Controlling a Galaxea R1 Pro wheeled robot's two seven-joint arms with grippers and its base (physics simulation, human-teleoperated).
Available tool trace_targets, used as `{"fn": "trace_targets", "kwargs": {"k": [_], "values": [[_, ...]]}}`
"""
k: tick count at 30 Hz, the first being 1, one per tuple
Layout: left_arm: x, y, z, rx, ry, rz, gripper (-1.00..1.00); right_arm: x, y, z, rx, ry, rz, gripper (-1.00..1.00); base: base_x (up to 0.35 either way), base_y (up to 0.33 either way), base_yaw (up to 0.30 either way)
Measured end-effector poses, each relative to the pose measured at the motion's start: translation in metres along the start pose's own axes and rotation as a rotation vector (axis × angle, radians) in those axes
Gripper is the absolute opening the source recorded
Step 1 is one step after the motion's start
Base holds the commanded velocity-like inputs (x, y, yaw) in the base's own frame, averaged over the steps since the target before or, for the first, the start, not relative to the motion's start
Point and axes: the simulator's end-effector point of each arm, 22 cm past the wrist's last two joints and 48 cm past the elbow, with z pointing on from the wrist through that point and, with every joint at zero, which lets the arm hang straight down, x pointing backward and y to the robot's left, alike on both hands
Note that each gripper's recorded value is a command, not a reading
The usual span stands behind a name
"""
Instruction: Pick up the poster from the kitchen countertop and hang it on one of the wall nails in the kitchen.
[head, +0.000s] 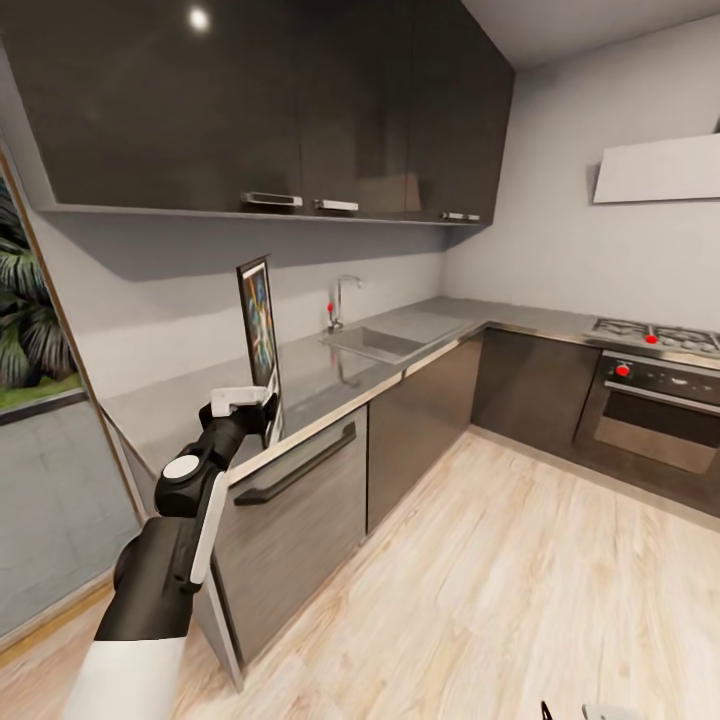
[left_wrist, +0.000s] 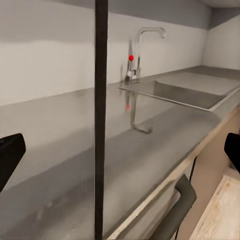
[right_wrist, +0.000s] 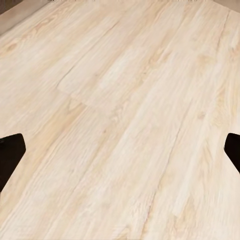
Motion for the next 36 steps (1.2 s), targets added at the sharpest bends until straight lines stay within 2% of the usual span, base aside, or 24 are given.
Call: {"fn": "trace_targets", "kwargs": {"k": [23, 30, 36], "values": [[0.01, 0.001, 0.002, -0.002, 0.022, 0.0, 1.0, 0.0, 0.001, 0.0, -0.001, 0.0, -0.001, 1.0, 0.134, 0.0, 0.0], [0.011, 0.001, 0.002, -0.002, 0.022, 0.001, 1.0, 0.0, 0.001, 0.0, -0.001, 0.0, -0.002, 1.0, 0.04, 0.0, 0.0], [0.011, 0.011, 0.003, -0.013, 0.023, 0.02, 1.0, 0.0, 0.001, 0.0, -0.002, 0.001, -0.002, 1.0, 0.003, 0.0, 0.0]]}}
